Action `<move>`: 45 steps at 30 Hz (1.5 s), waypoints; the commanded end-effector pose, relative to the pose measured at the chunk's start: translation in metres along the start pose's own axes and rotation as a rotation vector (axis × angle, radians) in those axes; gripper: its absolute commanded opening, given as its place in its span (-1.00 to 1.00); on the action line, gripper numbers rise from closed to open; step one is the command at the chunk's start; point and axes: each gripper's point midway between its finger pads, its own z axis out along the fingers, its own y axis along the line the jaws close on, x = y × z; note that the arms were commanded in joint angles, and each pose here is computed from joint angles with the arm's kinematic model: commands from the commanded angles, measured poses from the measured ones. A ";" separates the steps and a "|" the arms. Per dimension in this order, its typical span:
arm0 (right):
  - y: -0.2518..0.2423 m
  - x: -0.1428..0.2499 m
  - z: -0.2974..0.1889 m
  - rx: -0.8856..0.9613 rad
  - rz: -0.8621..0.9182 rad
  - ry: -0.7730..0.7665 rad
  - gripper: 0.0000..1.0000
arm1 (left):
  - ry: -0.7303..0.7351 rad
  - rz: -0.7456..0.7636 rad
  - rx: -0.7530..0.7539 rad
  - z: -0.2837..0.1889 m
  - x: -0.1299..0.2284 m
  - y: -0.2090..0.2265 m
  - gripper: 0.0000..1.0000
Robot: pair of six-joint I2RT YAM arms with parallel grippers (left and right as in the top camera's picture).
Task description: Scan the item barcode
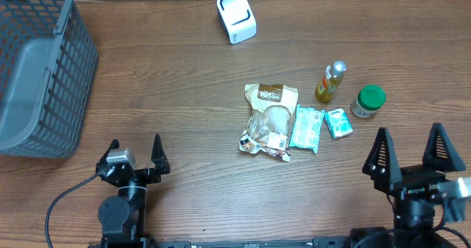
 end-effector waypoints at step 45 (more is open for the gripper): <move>-0.025 0.219 -0.038 -0.077 -0.099 0.505 1.00 | -0.008 0.015 0.008 0.000 -0.001 -0.002 1.00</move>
